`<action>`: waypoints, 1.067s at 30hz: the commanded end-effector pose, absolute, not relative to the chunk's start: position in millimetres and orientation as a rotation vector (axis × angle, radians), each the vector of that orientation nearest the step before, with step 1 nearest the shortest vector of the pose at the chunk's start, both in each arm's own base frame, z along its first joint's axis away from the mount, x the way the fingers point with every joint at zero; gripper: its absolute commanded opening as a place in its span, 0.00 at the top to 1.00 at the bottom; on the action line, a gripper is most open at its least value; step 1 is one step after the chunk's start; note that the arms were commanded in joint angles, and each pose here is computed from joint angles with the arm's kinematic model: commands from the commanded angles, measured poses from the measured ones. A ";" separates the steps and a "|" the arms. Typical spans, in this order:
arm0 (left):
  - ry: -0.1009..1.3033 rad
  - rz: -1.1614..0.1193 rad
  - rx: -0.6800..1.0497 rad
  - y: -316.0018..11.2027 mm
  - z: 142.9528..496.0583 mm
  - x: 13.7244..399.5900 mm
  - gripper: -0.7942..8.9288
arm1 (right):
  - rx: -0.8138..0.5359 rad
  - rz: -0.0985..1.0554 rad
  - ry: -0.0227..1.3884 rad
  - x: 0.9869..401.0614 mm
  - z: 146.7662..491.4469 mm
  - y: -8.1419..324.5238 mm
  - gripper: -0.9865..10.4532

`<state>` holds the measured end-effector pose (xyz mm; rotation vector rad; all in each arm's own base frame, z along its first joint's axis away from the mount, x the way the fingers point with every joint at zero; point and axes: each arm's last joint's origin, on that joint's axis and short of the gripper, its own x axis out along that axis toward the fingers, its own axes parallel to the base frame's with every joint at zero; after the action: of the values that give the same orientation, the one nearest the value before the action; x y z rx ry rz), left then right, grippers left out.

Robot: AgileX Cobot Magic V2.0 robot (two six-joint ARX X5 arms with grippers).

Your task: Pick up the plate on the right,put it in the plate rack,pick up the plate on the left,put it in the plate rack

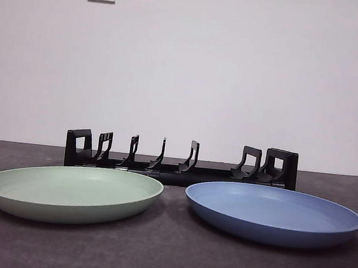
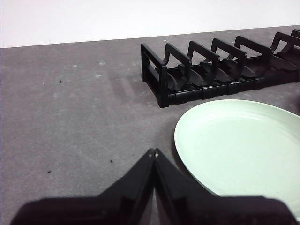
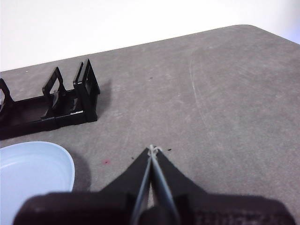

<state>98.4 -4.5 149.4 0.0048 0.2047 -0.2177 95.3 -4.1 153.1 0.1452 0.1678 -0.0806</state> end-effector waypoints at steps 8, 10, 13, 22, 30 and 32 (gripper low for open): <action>0.193 -0.210 -0.069 -4.2 150.7 99.0 0.92 | 0.186 -0.054 0.123 96.2 156.5 -3.5 0.92; 0.187 -0.208 -0.101 -4.3 154.2 98.6 0.93 | 0.225 -0.044 0.092 95.6 163.1 -3.2 0.92; 0.173 -0.207 -0.122 -4.3 162.8 97.4 0.93 | 0.251 -0.041 0.063 92.7 177.3 -3.1 0.92; 0.182 -0.268 -0.194 -6.4 215.2 90.5 0.93 | 0.259 0.080 0.052 87.4 246.2 0.5 0.92; 0.249 -0.422 -0.168 -10.6 278.8 86.8 0.93 | 0.160 0.243 0.241 91.1 308.6 5.3 0.92; 0.272 -0.460 -0.149 -11.5 294.3 86.7 0.93 | 0.142 0.273 0.294 92.3 322.5 6.1 0.92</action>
<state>87.0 -11.4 289.3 -0.1849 0.2753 -0.4424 92.7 5.9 316.4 0.1861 0.2909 0.2581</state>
